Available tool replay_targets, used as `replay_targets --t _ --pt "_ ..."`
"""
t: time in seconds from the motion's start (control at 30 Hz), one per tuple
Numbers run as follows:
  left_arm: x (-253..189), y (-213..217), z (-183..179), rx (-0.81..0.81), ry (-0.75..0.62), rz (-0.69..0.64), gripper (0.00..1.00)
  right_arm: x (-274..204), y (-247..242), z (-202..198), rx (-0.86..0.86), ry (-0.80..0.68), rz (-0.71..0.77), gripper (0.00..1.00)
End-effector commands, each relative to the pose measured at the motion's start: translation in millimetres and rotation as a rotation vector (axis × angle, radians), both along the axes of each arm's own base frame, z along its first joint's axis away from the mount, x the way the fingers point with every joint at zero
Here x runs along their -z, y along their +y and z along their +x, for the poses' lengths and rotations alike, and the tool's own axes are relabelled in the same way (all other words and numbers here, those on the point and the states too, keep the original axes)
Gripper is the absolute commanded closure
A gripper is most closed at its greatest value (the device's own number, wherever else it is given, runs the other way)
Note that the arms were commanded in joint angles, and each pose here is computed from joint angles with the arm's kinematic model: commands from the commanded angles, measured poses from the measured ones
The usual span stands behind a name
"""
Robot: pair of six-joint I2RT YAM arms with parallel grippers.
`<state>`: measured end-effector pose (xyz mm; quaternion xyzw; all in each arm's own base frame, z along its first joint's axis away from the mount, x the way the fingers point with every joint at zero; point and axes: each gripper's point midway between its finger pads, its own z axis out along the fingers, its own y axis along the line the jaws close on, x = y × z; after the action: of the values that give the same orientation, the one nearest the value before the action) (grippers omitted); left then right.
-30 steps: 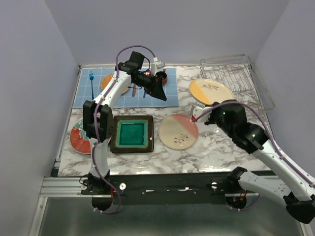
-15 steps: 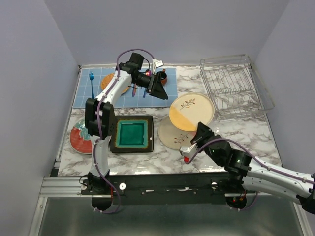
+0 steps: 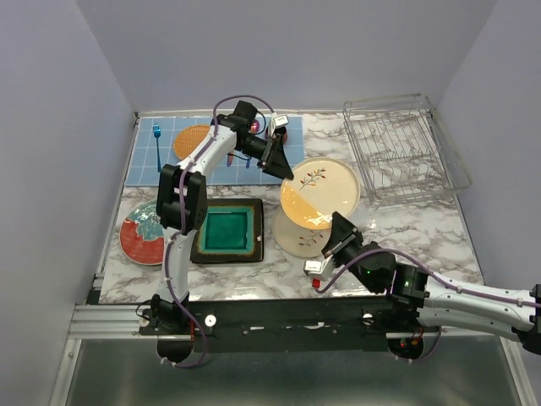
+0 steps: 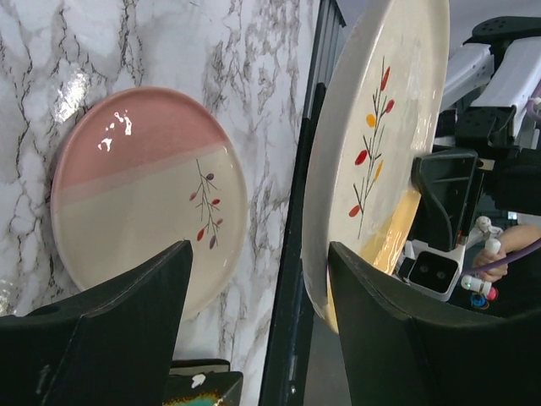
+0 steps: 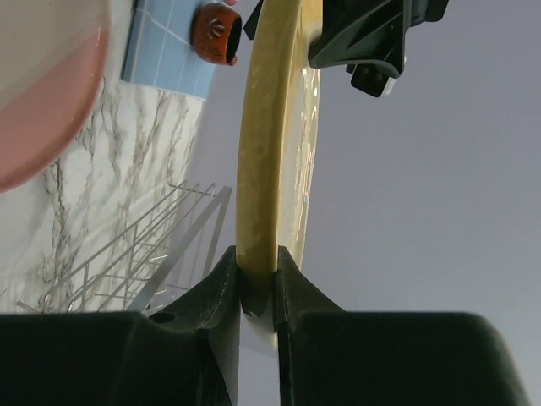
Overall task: Unload the plates from the dish rack
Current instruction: Unload the plate from the dish rack.
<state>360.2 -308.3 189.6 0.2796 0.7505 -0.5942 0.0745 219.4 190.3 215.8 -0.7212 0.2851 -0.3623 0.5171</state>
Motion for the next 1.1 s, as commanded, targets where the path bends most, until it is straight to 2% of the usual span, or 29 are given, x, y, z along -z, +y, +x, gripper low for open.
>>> replay_targets --t 0.0,0.43,0.57,0.73,0.9,1.07 --pt "-5 -13 -3 0.037 -0.035 -0.022 0.27 -48 -2 -3 0.015 -0.127 0.137 0.99" --pt "-17 -29 -16 0.089 -0.004 -0.083 0.3 -28 7 -12 -0.046 -0.128 0.113 0.99" --pt "-18 -30 -26 0.112 0.033 -0.118 0.39 -20 6 -13 -0.054 -0.125 0.101 0.99" --pt "-13 -30 -34 0.118 0.089 -0.125 0.58 -15 6 -14 -0.065 -0.132 0.094 0.99" --pt "-5 -32 -42 0.13 0.114 -0.116 0.67 -18 6 -15 -0.07 -0.148 0.091 0.99" --pt "-6 -38 -50 0.152 0.135 -0.122 0.67 -17 7 -17 -0.089 -0.175 0.082 0.99"
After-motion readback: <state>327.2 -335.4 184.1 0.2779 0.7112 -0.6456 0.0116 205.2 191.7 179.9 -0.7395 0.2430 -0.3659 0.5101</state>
